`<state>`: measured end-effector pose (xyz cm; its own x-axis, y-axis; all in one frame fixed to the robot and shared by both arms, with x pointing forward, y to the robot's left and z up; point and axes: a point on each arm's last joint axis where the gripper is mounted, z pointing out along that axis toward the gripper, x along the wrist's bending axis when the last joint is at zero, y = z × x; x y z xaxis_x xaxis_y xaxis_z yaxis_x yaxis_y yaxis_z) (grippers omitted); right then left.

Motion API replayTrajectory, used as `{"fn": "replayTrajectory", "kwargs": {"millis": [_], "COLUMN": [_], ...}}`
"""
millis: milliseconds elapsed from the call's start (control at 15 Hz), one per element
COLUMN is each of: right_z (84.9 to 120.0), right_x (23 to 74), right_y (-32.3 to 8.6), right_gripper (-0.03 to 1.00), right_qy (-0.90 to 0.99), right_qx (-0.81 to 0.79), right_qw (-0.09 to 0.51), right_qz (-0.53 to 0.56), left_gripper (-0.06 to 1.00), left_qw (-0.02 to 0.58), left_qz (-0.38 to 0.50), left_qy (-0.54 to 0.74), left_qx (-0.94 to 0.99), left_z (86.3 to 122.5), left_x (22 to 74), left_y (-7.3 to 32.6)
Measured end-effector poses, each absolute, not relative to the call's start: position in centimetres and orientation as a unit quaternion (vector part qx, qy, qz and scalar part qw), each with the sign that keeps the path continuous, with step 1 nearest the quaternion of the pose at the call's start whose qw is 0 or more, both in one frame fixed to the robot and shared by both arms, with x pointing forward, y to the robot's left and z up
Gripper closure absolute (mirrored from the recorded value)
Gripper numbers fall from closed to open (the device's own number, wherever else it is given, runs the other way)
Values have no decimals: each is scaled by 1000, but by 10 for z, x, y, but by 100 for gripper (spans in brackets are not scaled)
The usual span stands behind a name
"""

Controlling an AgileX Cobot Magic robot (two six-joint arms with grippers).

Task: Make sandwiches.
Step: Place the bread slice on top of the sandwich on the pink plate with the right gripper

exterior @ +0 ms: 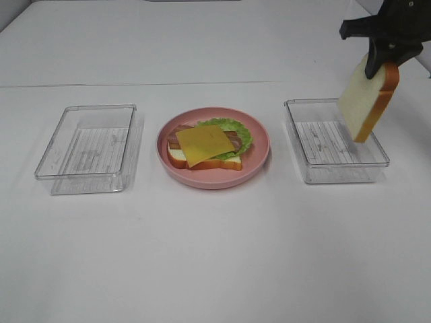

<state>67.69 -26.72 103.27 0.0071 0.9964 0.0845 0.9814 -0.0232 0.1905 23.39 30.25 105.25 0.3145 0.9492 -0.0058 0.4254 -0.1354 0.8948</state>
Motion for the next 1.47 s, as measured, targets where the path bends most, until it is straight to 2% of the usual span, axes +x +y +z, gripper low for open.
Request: {"fn": "replayTrajectory", "kwargs": {"millis": [200, 400, 600, 800, 867, 1000, 1467], "right_z": [1062, 1072, 1074, 1040, 1040, 1005, 937], "right_x": [665, 663, 659, 652, 652, 646, 651], "right_y": [-245, -225, -168, -136, -136, -131, -128], "right_gripper": [77, 77, 77, 77, 77, 77, 77], "right_qy": [696, 695, 702, 655, 655, 589, 496], "right_qx": [689, 658, 622, 643, 643, 675, 711], "right_qw": [-45, -110, -127, -172, -172, -212, -257], "right_qz": [197, 268, 323, 358, 358, 391, 428], "left_gripper": [2, 2, 2, 2, 2, 2, 2], "left_qw": [428, 428, 428, 428, 428, 428, 428], "left_qz": [306, 306, 306, 306, 306, 306, 306], "left_qy": [499, 499, 499, 499, 499, 499, 499], "left_qx": [689, 689, 689, 689, 689, 689, 689], "left_z": [1053, 1053, 1053, 1053, 1053, 1053, 1053], "left_x": [234, 234, 234, 234, 234, 234, 234], "left_y": [303, 303, 303, 303, 303, 303, 303]}}
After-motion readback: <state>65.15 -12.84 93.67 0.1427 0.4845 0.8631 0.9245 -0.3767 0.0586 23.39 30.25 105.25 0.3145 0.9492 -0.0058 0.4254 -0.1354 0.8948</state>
